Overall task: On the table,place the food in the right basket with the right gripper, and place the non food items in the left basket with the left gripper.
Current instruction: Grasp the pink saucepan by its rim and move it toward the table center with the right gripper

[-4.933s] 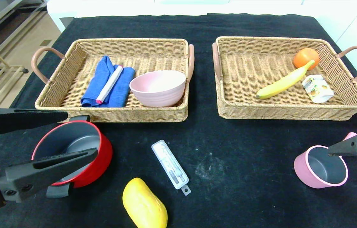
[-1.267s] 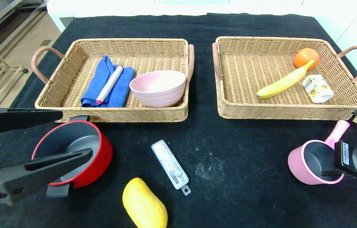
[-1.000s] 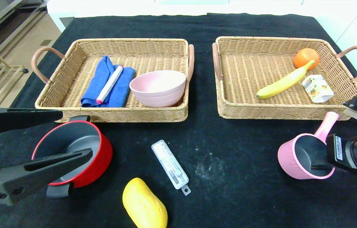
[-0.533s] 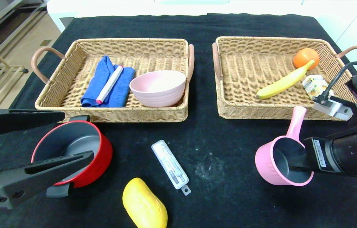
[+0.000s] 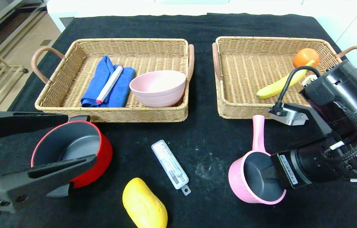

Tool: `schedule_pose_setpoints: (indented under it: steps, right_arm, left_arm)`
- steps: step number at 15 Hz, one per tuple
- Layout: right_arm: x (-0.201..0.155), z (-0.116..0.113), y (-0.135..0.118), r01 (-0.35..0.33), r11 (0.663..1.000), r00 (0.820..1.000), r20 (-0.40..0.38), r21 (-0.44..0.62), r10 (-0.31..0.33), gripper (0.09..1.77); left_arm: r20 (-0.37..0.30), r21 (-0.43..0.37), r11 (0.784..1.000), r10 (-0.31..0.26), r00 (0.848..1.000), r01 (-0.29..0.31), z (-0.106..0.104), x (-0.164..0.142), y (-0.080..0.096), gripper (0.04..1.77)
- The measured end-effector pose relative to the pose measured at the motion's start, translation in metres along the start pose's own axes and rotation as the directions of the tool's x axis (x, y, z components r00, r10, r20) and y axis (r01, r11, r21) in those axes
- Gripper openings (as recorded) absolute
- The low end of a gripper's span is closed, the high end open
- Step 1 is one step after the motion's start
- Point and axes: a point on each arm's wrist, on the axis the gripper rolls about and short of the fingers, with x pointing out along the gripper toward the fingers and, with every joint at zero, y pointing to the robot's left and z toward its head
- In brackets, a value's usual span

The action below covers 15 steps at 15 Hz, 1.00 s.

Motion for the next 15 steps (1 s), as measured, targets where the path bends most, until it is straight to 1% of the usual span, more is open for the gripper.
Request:
schedule_pose_setpoints:
  steps: [4,8,9,12,15]
  right_arm:
    - [0.013,0.010,0.014,-0.014,0.999,1.000,-0.015,-0.046,0.013,0.18]
    - [0.022,0.019,0.028,-0.017,0.997,0.999,-0.051,-0.075,0.013,0.18]
    - [0.024,0.022,0.030,-0.011,0.997,0.998,-0.060,-0.079,0.007,0.18]
    - [0.035,0.026,0.036,0.051,0.991,0.996,-0.069,-0.120,-0.060,0.18]
    - [0.046,0.030,0.039,0.082,0.988,0.993,-0.070,-0.131,-0.092,0.18]
  left_arm:
    - [0.001,0.001,1.000,-0.004,1.000,0.004,0.000,0.000,-0.001,1.72]
    - [0.004,0.002,1.000,-0.004,1.000,0.004,0.000,0.000,-0.001,1.72]
    - [0.004,0.002,1.000,-0.004,1.000,0.004,0.000,0.000,-0.001,1.72]
    - [0.006,0.002,1.000,-0.005,1.000,0.005,0.001,0.000,-0.001,1.72]
    - [0.007,0.002,1.000,-0.004,1.000,0.004,0.001,-0.001,-0.001,1.72]
